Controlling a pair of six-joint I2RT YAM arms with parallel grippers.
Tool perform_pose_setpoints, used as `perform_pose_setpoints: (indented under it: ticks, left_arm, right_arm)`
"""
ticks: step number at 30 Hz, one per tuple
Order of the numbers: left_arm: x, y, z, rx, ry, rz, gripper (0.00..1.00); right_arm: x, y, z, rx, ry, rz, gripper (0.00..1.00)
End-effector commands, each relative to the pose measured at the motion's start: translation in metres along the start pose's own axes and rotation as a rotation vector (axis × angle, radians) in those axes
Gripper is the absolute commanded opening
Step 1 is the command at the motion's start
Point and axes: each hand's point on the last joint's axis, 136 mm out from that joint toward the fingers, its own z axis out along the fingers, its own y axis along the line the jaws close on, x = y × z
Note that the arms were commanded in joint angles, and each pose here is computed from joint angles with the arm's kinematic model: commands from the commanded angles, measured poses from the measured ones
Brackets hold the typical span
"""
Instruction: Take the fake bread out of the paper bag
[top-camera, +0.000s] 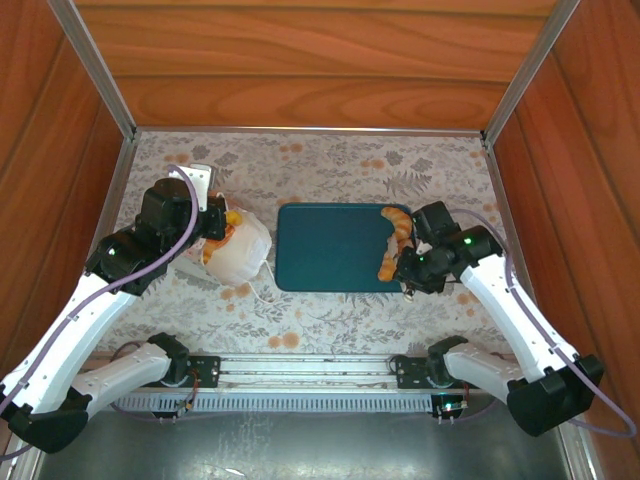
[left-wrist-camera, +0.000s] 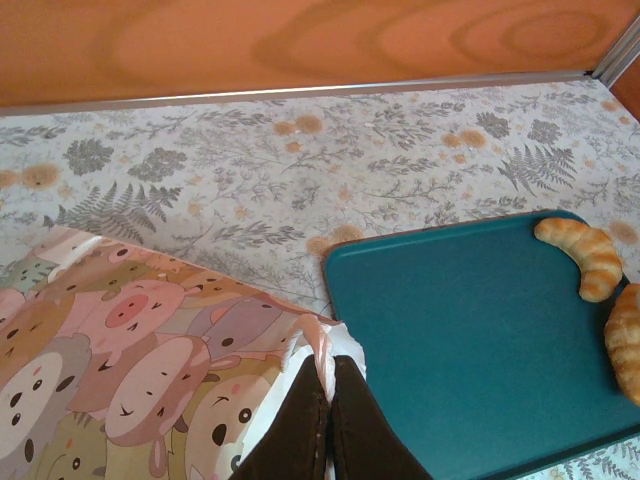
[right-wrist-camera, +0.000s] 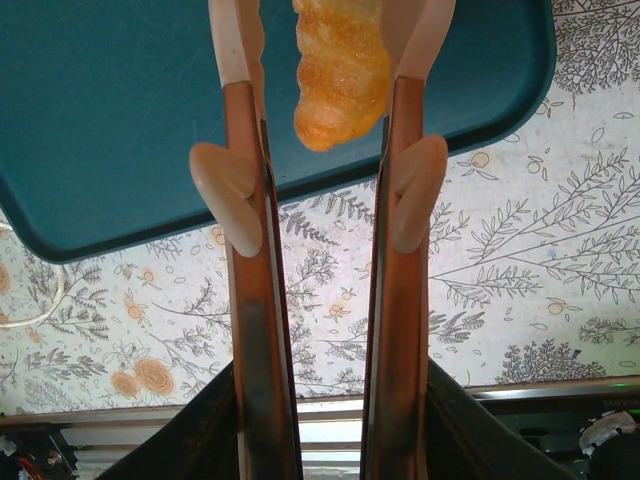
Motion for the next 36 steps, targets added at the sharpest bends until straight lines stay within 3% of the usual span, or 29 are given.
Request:
perform_pose_setpoints:
  ticks: [1,25,36]
  left_arm:
    - [-0.016,-0.004,-0.006,0.027,-0.057,-0.022,0.00]
    - [-0.019,-0.008,-0.003,0.039,-0.056,-0.028,0.00]
    - [-0.018,-0.009,-0.001,0.042,-0.050,-0.024,0.00]
  right_arm:
    - [0.011,-0.005,-0.006,-0.009,0.021,0.006,0.41]
    - [0.025,-0.018,0.004,-0.013,0.029,0.081,0.39]
    - [0.009,-0.031,-0.014,0.106,-0.034,0.048,0.40]
